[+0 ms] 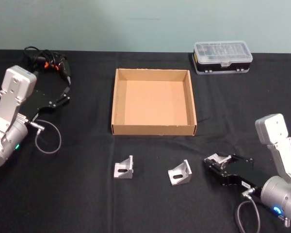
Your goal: Use one hand to pick up the angle iron from the table and place it into the box.
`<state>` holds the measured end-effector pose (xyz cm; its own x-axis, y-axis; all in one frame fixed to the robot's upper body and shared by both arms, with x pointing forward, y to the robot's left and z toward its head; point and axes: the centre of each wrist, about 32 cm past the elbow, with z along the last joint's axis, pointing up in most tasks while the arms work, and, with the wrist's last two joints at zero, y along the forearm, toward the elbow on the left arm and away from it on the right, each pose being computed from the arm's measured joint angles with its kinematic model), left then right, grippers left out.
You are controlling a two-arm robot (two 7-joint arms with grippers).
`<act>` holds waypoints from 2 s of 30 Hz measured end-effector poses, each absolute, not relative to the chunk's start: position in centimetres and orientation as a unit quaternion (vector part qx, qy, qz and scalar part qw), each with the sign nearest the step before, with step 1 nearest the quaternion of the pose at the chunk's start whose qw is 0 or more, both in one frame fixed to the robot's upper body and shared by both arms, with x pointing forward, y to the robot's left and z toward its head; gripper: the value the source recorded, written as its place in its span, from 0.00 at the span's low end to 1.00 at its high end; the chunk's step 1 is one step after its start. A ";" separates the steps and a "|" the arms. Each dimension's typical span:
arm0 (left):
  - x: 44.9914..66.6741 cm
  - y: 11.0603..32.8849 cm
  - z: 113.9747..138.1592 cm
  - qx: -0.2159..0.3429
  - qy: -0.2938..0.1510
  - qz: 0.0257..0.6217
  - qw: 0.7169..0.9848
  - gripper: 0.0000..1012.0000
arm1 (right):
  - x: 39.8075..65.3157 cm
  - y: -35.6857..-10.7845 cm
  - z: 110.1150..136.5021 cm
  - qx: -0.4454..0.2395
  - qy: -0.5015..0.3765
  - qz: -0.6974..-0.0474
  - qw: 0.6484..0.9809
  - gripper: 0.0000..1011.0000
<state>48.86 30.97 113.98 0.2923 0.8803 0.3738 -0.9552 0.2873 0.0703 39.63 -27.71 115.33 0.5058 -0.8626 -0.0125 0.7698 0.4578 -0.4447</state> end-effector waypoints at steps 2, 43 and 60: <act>48.9 31.0 114.0 0.141 -0.132 0.580 0.791 0.99 | 39.7 -27.8 115.4 -0.187 0.113 -0.485 0.847 0.45; 48.9 31.0 114.0 0.141 -0.132 0.580 0.791 0.99 | 58.1 -22.4 127.9 -0.175 0.018 -0.414 0.893 0.45; 48.9 31.0 114.0 0.141 -0.132 0.580 0.791 0.99 | 63.1 -17.1 125.1 -0.255 0.045 -0.392 0.882 0.45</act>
